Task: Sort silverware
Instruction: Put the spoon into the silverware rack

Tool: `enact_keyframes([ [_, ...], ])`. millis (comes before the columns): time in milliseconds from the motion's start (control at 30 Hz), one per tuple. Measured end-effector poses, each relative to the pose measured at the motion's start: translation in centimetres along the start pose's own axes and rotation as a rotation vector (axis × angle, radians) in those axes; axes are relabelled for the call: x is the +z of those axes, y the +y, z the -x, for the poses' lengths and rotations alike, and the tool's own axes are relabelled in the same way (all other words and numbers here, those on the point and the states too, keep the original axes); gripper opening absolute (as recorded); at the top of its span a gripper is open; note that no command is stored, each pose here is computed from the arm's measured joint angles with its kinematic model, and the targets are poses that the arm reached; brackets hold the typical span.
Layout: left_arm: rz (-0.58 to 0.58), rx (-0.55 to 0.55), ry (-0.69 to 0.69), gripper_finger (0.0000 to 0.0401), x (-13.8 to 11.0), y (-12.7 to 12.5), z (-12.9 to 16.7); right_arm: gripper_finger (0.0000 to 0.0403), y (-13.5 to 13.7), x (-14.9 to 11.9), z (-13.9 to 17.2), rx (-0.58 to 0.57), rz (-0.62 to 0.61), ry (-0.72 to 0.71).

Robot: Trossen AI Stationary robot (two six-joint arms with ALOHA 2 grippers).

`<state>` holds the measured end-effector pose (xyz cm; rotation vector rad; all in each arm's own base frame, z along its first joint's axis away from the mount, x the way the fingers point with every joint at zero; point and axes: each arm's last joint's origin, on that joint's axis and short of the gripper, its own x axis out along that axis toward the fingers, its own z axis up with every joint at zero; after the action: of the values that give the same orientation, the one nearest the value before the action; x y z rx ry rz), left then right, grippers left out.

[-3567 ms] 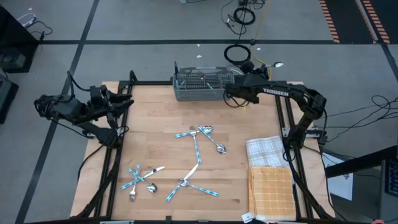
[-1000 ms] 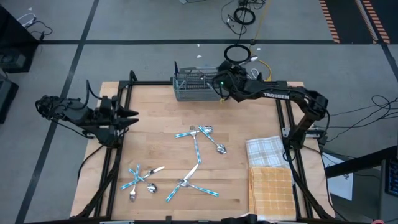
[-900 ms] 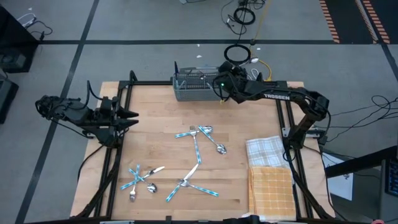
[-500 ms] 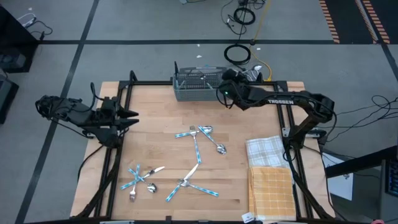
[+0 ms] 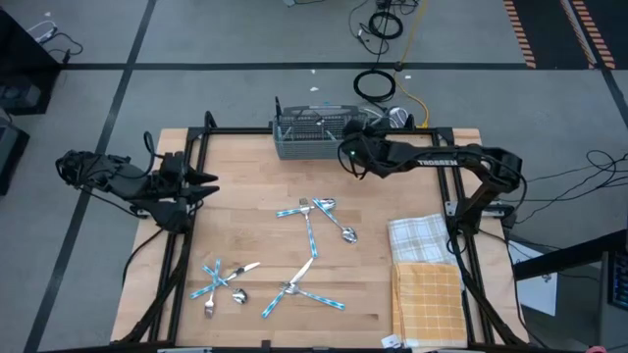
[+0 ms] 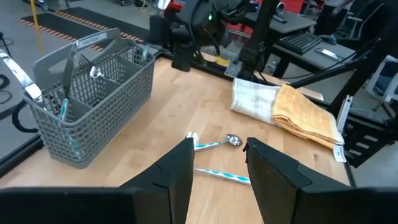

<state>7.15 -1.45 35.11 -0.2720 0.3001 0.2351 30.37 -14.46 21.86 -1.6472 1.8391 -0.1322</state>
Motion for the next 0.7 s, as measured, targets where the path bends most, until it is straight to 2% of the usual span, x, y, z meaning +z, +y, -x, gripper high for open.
enact_keyframes([
  [300,0.0,0.003,-0.002,0.0152,0.0,0.0,0.0,0.0,0.3,0.5,-0.5,0.023,0.04,-0.007],
  [467,0.0,0.025,-0.014,0.0152,0.0,0.1,0.0,0.0,1.2,0.6,-0.7,0.076,0.116,-0.06],
  [700,0.0,0.037,-0.019,0.0152,0.1,0.1,0.0,0.0008,1.2,0.6,-0.7,0.076,0.072,-0.061],
])
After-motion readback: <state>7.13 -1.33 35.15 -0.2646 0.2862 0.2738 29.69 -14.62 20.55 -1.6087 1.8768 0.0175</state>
